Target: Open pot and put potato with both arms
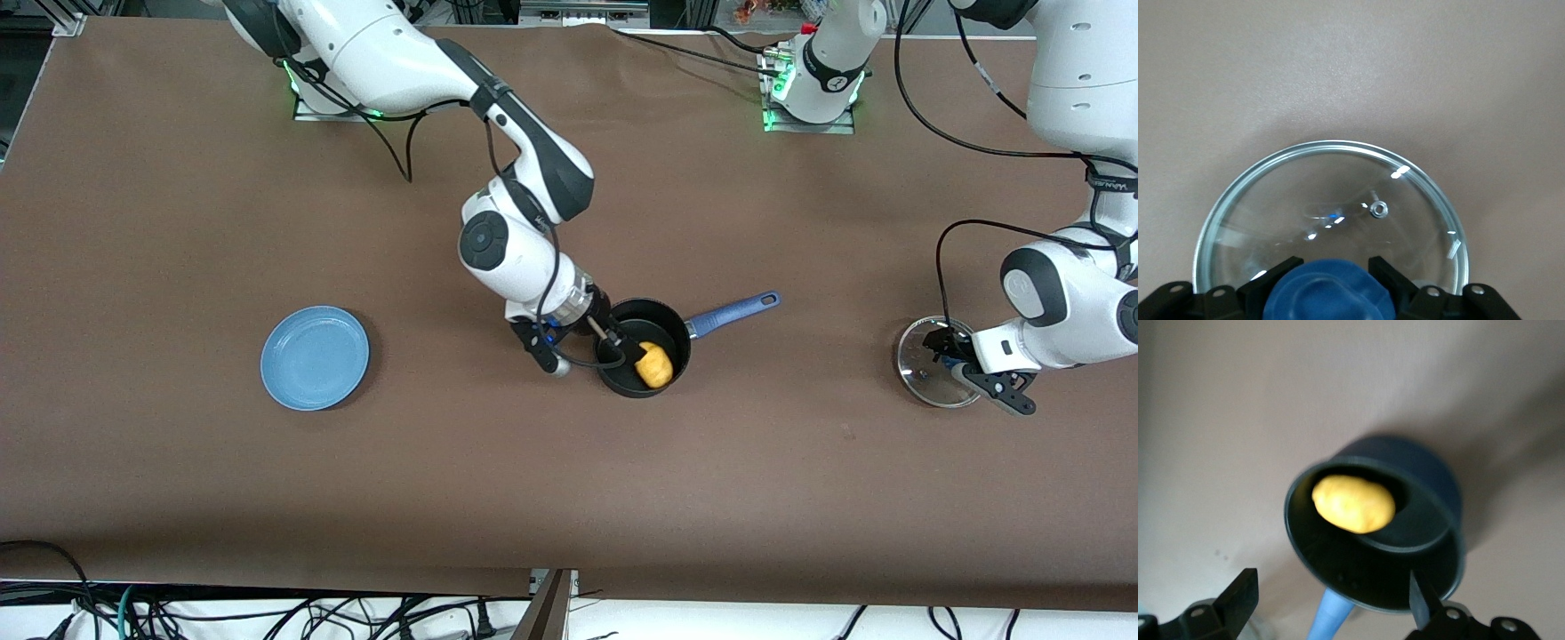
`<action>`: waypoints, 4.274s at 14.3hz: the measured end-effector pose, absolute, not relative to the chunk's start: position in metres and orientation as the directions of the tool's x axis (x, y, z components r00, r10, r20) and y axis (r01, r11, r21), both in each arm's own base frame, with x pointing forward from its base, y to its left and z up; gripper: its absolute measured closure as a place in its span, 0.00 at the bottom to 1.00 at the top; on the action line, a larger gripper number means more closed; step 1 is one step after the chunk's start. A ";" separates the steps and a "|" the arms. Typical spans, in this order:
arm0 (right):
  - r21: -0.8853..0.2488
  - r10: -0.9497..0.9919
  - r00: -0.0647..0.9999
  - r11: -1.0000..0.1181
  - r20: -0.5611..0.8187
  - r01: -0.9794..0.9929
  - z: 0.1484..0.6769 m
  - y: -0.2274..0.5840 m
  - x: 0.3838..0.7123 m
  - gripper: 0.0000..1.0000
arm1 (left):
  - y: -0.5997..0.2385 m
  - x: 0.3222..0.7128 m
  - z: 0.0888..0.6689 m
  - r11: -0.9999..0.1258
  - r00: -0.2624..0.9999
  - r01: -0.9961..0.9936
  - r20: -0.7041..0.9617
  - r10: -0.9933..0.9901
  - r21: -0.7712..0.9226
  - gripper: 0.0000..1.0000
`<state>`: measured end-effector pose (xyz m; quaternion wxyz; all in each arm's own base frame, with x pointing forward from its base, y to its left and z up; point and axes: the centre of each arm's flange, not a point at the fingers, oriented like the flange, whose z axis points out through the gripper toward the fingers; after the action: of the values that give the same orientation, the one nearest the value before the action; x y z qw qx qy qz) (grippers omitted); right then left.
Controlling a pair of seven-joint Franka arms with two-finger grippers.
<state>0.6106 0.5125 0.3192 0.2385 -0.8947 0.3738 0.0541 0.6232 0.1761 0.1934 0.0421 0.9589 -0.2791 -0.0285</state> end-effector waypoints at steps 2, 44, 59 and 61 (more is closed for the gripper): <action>-0.312 -0.610 0.768 -0.703 -0.197 -0.639 0.345 0.478 0.624 0.00 | 0.176 0.625 0.196 -0.840 0.842 -0.534 -0.026 -0.539 0.092 0.30; 0.074 0.139 0.988 -0.987 -0.070 0.145 0.619 0.066 0.541 0.00 | -0.035 0.593 0.583 -0.998 0.981 -0.004 -0.191 -0.015 0.055 0.00; 0.074 0.145 0.987 -0.986 -0.074 0.150 0.618 0.067 0.541 0.00 | -0.036 0.597 0.578 -0.998 0.980 -0.004 -0.197 -0.015 0.056 0.00; 0.074 0.145 0.987 -0.986 -0.074 0.150 0.618 0.067 0.541 0.00 | -0.036 0.597 0.578 -0.998 0.980 -0.004 -0.198 -0.015 0.056 0.00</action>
<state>0.5409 0.0673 0.6177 -0.0395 -0.9959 -0.0740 0.0343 0.5973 -0.0357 0.5780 0.0278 0.9946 -0.0049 -0.0995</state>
